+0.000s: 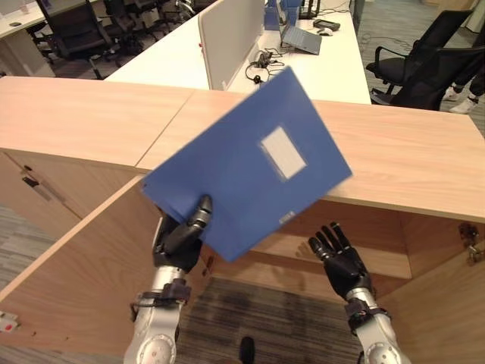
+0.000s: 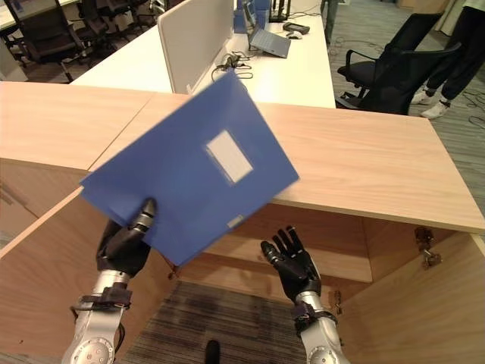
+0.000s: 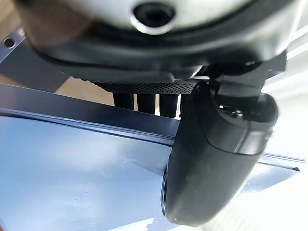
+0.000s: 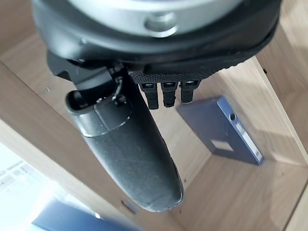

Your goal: Put the empty folder in the office cabinet

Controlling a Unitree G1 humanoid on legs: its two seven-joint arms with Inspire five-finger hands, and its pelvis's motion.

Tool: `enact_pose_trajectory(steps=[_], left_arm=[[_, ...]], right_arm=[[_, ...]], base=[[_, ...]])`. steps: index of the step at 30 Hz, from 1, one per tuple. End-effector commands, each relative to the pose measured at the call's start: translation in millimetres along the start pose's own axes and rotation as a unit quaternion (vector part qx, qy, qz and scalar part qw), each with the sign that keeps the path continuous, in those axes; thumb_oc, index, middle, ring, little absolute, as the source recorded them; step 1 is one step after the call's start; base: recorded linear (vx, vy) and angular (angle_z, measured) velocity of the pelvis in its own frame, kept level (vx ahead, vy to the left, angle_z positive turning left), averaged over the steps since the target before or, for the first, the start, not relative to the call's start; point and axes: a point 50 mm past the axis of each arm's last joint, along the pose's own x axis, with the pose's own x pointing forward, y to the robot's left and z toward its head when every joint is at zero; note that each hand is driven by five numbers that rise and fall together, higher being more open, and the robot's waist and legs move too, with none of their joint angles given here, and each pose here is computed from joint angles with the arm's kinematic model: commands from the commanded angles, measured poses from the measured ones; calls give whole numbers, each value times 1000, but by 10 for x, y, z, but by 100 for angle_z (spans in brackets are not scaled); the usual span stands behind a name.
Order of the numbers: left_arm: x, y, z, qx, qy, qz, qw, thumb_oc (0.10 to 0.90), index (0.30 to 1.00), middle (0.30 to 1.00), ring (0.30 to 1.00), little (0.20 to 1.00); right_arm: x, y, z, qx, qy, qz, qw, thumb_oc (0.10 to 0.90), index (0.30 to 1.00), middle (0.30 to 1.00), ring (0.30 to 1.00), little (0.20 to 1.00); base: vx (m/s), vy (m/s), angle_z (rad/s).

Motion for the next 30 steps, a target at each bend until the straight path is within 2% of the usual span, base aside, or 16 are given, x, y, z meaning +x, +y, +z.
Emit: enact_pose_trajectory(steps=[1, 3, 10, 21, 30], left_arm=[[253, -359, 469, 35, -119, -128, 984, 400, 300, 300, 300, 300], [261, -378, 457, 34, -117, -140, 983, 400, 300, 300, 300, 300], [251, -383, 458, 32, -119, -153, 980, 400, 300, 300, 300, 300], [245, -403, 462, 27, -125, -164, 978, 400, 300, 300, 300, 300], [246, -402, 460, 19, -127, -165, 978, 400, 300, 300, 300, 300]], right_arm=[[207, 531, 398, -15, -73, 165, 983, 800, 900, 900, 900, 900], [185, 614, 426, -20, -63, 211, 975, 800, 900, 900, 900, 900], [153, 732, 452, -18, -49, 277, 959, 800, 900, 900, 900, 900], [128, 861, 398, 2, -17, 334, 942, 800, 900, 900, 900, 900], [119, 874, 339, -3, 5, 344, 939, 800, 900, 900, 900, 900]], base=[[-11, -14, -9], [-11, -13, -8], [-1, -1, -1], [0, 0, 0], [0, 0, 0]])
